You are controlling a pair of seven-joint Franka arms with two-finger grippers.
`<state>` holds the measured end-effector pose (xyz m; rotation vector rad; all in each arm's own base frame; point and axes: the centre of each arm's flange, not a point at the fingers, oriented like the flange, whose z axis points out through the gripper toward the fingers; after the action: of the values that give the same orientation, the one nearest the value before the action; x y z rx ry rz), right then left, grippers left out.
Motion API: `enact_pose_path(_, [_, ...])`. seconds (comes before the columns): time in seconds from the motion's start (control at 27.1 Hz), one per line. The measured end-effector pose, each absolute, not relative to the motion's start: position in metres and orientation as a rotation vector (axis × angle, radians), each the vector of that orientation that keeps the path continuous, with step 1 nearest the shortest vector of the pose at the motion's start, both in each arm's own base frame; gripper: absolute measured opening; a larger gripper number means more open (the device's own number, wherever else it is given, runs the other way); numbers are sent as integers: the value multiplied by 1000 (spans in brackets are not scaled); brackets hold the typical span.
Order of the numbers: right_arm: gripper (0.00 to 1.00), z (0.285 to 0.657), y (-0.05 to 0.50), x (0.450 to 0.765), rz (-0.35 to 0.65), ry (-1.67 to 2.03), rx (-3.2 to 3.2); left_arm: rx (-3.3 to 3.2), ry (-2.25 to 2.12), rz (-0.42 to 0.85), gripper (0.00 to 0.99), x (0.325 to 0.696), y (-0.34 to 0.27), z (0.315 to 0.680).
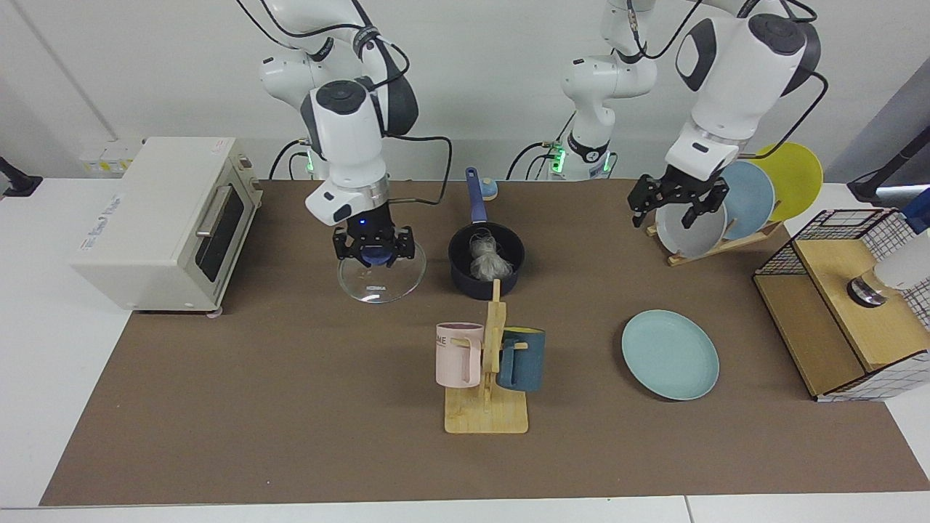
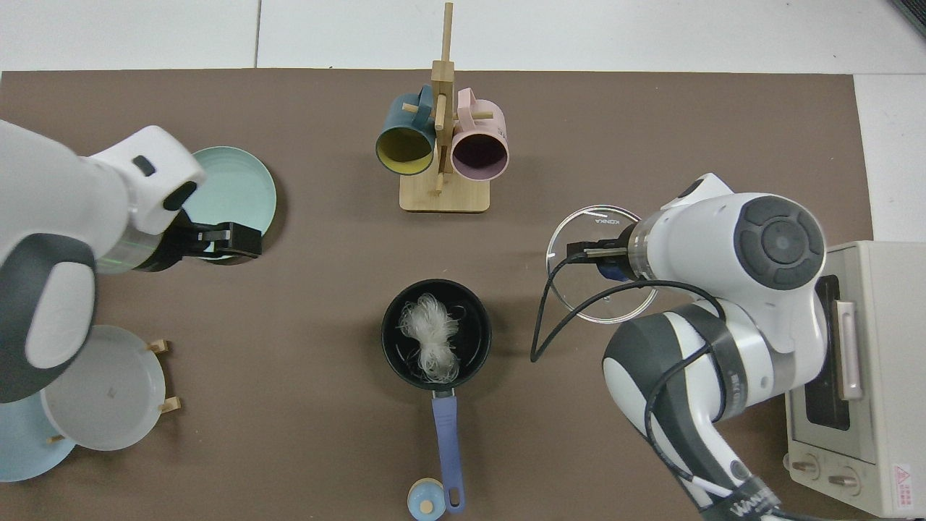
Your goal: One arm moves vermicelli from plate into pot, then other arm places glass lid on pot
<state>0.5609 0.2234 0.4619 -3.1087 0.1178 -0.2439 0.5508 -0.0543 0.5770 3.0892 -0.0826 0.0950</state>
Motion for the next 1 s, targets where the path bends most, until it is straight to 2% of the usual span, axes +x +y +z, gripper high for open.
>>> enact_pose_path(0.15, [427,466,269,552,-226,143,-3117,3115,-133,59,991,544,-29,585])
enact_pose_path(0.3, [427,459,291,548,-206,170,-3114,3125,-144,25,991,541,-23,591])
enact_pose_path(0.52, [427,449,342,545,-249,259,-3127,3124,-129,-12,991,542,-17,603])
enact_pose_path(0.63, [427,444,369,542,-235,289,-3129,3123,-123,-26,991,544,-14,605])
enact_pose_path(1.0, [427,425,409,536,-242,364,-3134,3122,-140,-29,991,548,-20,604])
